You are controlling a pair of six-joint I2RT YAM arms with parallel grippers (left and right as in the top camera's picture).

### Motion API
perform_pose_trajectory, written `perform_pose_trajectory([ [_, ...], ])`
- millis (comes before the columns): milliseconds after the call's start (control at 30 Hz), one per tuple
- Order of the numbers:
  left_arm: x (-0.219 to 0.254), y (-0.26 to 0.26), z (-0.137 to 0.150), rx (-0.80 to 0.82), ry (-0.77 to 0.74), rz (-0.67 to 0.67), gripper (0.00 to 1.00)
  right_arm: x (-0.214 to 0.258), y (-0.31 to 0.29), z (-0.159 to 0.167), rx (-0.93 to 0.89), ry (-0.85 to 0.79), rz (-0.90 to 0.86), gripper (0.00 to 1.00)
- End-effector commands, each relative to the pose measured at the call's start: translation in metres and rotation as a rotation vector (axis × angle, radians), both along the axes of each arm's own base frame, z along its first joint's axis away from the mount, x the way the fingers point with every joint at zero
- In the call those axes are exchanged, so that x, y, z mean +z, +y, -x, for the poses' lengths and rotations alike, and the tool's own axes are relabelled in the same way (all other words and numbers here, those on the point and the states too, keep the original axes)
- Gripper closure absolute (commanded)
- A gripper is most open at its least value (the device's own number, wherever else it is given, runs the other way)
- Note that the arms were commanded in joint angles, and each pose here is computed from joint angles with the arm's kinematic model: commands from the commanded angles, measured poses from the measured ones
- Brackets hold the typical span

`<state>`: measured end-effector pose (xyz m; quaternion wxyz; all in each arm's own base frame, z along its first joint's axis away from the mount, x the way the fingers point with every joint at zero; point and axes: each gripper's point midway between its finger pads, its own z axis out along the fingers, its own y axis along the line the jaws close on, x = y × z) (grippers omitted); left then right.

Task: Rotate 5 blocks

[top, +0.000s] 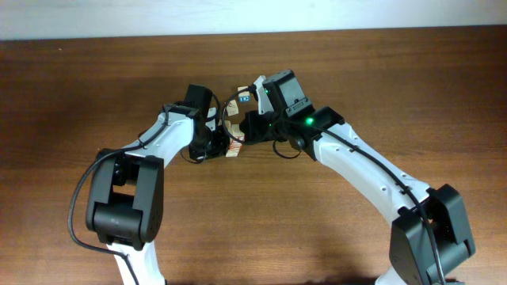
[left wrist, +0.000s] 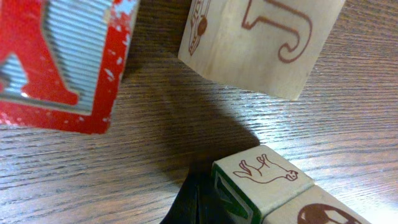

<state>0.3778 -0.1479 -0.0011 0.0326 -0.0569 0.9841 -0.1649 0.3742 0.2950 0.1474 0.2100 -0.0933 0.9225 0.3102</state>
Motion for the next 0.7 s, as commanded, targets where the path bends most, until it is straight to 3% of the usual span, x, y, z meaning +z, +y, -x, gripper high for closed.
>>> perform_pose_trajectory([
  [0,-0.002,-0.007,0.002,-0.004,0.011,0.014,1.0,-0.063,-0.004,0.022,0.004,0.146,0.103,0.96],
  [667,-0.005,0.02,-0.005,0.051,0.007,-0.034,1.0,-0.065,0.0,0.023,0.013,0.141,0.101,0.96],
])
